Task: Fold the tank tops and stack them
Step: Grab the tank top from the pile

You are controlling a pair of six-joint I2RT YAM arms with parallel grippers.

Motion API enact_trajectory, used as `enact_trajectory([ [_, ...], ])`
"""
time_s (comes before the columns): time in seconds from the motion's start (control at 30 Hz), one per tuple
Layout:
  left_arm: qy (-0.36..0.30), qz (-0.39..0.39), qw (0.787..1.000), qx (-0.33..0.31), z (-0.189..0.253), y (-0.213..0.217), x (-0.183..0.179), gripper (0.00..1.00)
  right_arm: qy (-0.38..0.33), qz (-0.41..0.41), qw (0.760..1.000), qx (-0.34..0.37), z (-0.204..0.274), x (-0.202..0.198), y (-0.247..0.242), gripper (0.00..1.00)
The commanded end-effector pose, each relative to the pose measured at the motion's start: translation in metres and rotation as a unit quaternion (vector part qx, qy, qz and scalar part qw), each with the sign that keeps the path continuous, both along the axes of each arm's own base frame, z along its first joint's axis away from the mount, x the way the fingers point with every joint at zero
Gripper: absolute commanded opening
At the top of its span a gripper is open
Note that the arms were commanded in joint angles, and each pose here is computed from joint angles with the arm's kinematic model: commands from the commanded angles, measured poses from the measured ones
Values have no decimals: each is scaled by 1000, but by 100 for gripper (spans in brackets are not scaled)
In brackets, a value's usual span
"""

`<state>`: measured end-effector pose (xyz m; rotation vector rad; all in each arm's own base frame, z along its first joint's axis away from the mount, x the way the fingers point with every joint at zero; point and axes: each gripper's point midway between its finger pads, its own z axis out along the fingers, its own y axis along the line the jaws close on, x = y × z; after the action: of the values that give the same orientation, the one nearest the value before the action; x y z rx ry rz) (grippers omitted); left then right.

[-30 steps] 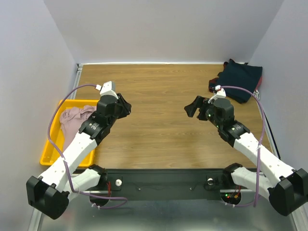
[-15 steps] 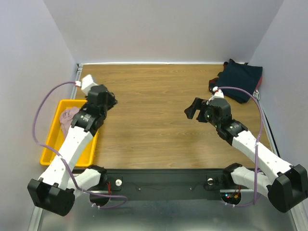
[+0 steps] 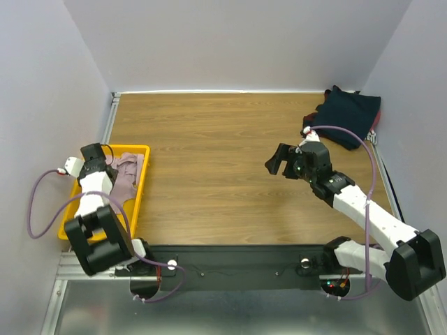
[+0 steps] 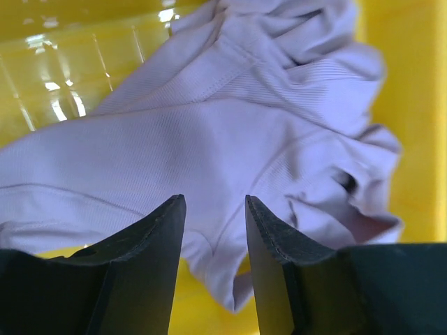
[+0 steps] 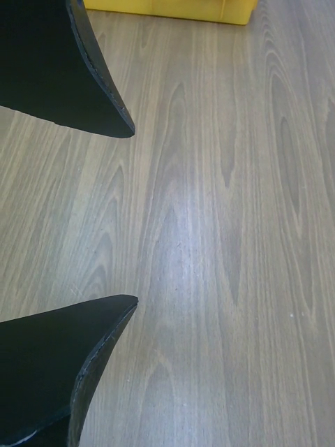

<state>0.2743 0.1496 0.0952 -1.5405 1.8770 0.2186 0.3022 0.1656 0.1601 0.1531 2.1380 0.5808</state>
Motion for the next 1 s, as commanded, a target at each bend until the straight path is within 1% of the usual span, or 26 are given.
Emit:
enact_trajectory([
  [0.0, -9, 9, 999, -34, -23, 2, 23, 50, -17, 28, 999, 27, 24, 6, 16, 100],
  [0.1, 14, 14, 998, -51, -48, 0, 22, 50, -12, 33, 999, 30, 23, 5, 18, 100],
  [0.2, 22, 12, 998, -60, -60, -3, 20, 34, -11, 34, 999, 32, 23, 4, 19, 100],
  [0.23, 23, 12, 998, -61, -62, -3, 20, 24, -14, 35, 999, 34, 25, 4, 19, 100],
  [0.3, 25, 11, 998, -60, -62, -3, 21, 19, -14, 38, 999, 37, 26, 3, 20, 100],
  [0.37, 19, 3, 998, -58, -57, -3, 23, 3, -17, 42, 998, 39, 30, 3, 21, 100],
  [0.4, 15, 2, 998, -54, -52, -2, 25, 0, -17, 42, 998, 40, 30, 3, 22, 100],
  [0.47, -9, -10, 999, -33, -26, 2, 32, 0, -20, 45, 998, 43, 33, 3, 23, 100],
  [0.6, -85, -58, 994, 31, 52, 6, 50, 0, -25, 51, 997, 46, 38, 2, 24, 100],
  [0.63, -115, -71, 990, 46, 81, 6, 57, 0, -25, 54, 997, 47, 39, 2, 25, 100],
  [0.67, -143, -87, 983, 69, 111, 3, 57, 0, -25, 54, 997, 48, 39, 2, 26, 100],
  [0.7, -178, -105, 975, 86, 148, -3, 64, 0, -25, 56, 997, 48, 40, 3, 27, 100],
  [0.8, -237, -143, 952, 133, 219, -21, 65, 0, -30, 58, 997, 52, 46, 5, 28, 100],
  [0.83, -272, -172, 935, 147, 260, -40, 70, 0, -31, 59, 996, 53, 48, 5, 29, 100],
  [0.87, -289, -188, 926, 154, 280, -51, 72, 0, -35, 59, 996, 53, 51, 6, 29, 100],
  [0.9, -323, -226, 904, 166, 321, -83, 73, 0, -37, 56, 996, 53, 53, 7, 29, 100],
  [0.97, -348, -261, 884, 174, 354, -116, 78, 0, -44, 52, 996, 52, 58, 10, 28, 100],
])
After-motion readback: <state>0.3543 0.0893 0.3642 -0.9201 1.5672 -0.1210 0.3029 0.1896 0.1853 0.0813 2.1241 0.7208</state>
